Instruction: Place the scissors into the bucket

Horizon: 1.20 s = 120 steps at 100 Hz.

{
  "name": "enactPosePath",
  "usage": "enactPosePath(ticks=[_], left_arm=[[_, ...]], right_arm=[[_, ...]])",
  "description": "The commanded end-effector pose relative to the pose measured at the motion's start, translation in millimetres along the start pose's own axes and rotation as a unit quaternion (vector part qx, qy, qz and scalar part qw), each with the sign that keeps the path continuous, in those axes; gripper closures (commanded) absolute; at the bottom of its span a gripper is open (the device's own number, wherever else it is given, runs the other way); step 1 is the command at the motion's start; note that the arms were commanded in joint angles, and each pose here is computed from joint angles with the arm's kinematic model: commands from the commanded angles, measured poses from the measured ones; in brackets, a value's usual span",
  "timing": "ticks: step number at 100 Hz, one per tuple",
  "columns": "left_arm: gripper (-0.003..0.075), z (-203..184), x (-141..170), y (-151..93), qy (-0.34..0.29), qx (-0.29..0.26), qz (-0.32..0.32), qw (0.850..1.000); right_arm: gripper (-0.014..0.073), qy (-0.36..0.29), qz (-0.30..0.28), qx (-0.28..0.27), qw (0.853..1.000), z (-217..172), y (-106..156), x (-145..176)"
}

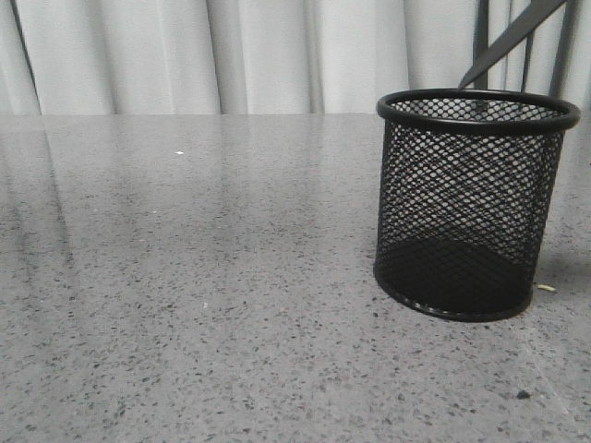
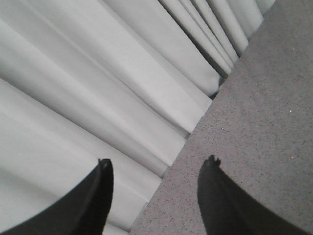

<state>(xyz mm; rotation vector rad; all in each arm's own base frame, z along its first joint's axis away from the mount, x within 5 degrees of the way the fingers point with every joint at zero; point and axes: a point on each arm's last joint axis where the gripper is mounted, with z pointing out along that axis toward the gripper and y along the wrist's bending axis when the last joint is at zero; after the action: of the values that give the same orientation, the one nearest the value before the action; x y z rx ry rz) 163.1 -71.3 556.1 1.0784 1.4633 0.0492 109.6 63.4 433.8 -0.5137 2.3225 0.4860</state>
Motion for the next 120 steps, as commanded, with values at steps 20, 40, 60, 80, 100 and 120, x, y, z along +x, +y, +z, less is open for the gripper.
enactPosePath(ticks=[20,40,60,80,100,120], left_arm=[[0.0354,-8.4,-11.0,4.8,-0.04,-0.027,-0.011,0.999],[0.0354,-8.4,-11.0,4.8,-0.04,-0.027,-0.011,0.999],[0.0354,-8.4,-11.0,4.8,-0.04,-0.027,-0.011,0.999],[0.0355,-8.4,-11.0,4.8,-0.04,-0.027,-0.011,0.999],[0.0354,-8.4,-11.0,4.8,-0.04,-0.027,-0.011,0.999],[0.0354,-8.4,-11.0,4.8,-0.04,-0.027,-0.011,0.999]], right_arm=[[0.0647,0.043,0.009,-0.01,0.999,20.0,-3.4,-11.2],[0.0647,0.07,0.017,-0.01,0.997,37.7,-8.3,-17.2],[0.0647,0.089,0.021,-0.01,0.996,50.1,-11.8,-20.8],[0.0647,0.103,0.021,-0.01,0.994,59.3,-14.3,-23.1],[0.0647,0.116,0.017,-0.011,0.993,67.9,-16.7,-24.9],[0.0647,0.116,0.009,-0.012,0.993,67.9,-16.7,-24.9]])
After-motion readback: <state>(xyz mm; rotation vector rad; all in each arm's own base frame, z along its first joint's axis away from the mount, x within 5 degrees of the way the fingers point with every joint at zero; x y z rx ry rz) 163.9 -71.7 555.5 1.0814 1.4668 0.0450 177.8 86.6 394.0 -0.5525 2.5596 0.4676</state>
